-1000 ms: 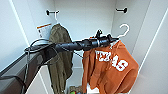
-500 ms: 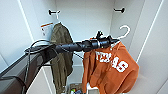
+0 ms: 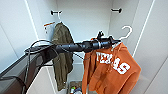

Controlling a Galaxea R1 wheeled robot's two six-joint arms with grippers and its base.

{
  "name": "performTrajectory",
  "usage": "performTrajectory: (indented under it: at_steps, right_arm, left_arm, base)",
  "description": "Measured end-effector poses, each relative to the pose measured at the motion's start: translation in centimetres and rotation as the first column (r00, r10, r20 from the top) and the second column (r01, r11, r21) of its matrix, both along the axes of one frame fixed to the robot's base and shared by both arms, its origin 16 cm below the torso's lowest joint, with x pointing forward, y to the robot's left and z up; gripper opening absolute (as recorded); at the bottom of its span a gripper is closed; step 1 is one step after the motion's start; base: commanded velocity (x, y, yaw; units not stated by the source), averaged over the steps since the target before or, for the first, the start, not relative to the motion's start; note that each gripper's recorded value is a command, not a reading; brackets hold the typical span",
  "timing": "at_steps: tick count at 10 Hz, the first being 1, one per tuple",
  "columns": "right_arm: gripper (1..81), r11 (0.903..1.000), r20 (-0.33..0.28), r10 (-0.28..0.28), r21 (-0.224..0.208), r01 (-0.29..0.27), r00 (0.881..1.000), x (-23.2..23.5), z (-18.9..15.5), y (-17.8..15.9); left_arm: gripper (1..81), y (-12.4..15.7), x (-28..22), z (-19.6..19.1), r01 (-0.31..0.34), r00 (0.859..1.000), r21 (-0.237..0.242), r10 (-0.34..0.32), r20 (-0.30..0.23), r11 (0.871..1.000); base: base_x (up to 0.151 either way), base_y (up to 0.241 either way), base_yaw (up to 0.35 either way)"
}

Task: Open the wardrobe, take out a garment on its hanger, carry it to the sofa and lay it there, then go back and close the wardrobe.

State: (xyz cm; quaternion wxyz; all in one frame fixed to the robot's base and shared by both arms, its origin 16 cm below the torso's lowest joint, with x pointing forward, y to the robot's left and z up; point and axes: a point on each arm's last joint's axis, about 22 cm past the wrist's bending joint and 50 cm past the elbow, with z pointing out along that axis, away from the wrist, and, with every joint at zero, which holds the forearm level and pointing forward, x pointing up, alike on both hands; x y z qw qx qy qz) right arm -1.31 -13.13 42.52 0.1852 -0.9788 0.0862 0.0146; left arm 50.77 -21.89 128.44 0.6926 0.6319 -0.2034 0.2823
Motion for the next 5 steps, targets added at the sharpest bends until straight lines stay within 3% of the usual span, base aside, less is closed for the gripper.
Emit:
performTrajectory:
  at_steps: [5]
  right_arm:
    - [81.1,1.0,0.003,-0.001,-0.001,0.001,1.0,0.06,-0.01,-0.04]
  left_arm:
    - [1.0,-0.04,-0.9,-0.74,0.018,1.0,0.002,-0.018,-0.014,1.0]
  base:
    - [-0.109,0.0,0.0]
